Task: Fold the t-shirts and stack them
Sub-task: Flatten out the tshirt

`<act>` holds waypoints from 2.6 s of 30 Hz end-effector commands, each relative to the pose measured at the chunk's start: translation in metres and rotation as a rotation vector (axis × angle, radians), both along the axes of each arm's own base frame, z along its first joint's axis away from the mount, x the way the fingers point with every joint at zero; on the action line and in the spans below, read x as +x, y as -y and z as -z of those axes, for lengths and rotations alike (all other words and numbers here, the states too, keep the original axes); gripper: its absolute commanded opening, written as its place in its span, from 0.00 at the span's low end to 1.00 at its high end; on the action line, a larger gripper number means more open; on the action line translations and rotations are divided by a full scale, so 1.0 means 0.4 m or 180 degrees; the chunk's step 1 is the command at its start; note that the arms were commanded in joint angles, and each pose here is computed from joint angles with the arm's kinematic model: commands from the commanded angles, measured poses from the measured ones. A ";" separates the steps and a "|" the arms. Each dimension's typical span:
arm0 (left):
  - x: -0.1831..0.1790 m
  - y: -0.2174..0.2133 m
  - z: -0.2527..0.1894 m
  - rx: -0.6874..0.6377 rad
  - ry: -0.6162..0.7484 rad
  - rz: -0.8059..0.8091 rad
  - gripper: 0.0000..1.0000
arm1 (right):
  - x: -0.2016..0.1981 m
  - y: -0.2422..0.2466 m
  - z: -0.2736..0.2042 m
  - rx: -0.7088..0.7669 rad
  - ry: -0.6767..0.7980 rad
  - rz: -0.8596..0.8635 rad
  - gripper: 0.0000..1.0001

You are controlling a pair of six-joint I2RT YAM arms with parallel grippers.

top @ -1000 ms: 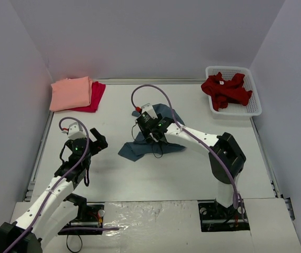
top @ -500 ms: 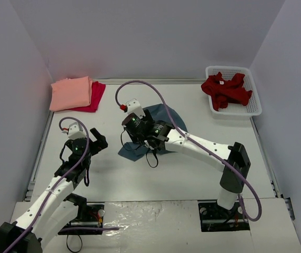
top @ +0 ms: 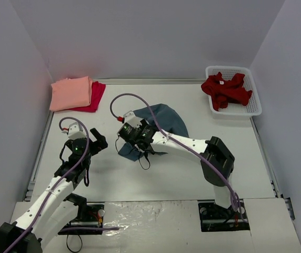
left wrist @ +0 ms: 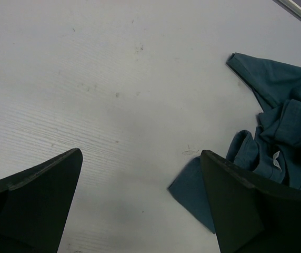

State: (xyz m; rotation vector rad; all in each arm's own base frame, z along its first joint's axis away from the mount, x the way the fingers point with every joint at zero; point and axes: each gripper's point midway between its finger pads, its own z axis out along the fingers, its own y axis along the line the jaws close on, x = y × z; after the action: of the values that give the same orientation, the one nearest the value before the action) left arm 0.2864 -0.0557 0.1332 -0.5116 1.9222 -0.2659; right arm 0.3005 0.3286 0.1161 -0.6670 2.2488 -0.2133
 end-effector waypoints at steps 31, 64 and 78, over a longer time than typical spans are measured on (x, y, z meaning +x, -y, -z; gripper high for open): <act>-0.013 -0.008 -0.002 0.0086 0.0005 0.0034 0.94 | 0.050 0.092 0.081 -0.0014 -0.0216 0.0227 0.00; -0.001 0.162 0.054 -0.0409 -0.0092 0.0860 0.94 | 0.215 0.422 -0.189 0.0325 0.0350 0.1273 0.00; -0.006 0.172 -0.062 -0.0203 0.0294 0.0792 0.94 | 0.135 0.071 -0.304 0.0907 0.0316 0.0188 0.00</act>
State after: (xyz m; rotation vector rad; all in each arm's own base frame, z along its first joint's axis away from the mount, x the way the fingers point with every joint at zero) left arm 0.2761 -0.1355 0.1245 -0.2758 1.9728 -0.5568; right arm 0.3575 0.2649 0.2202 -0.3700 2.1865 -0.0516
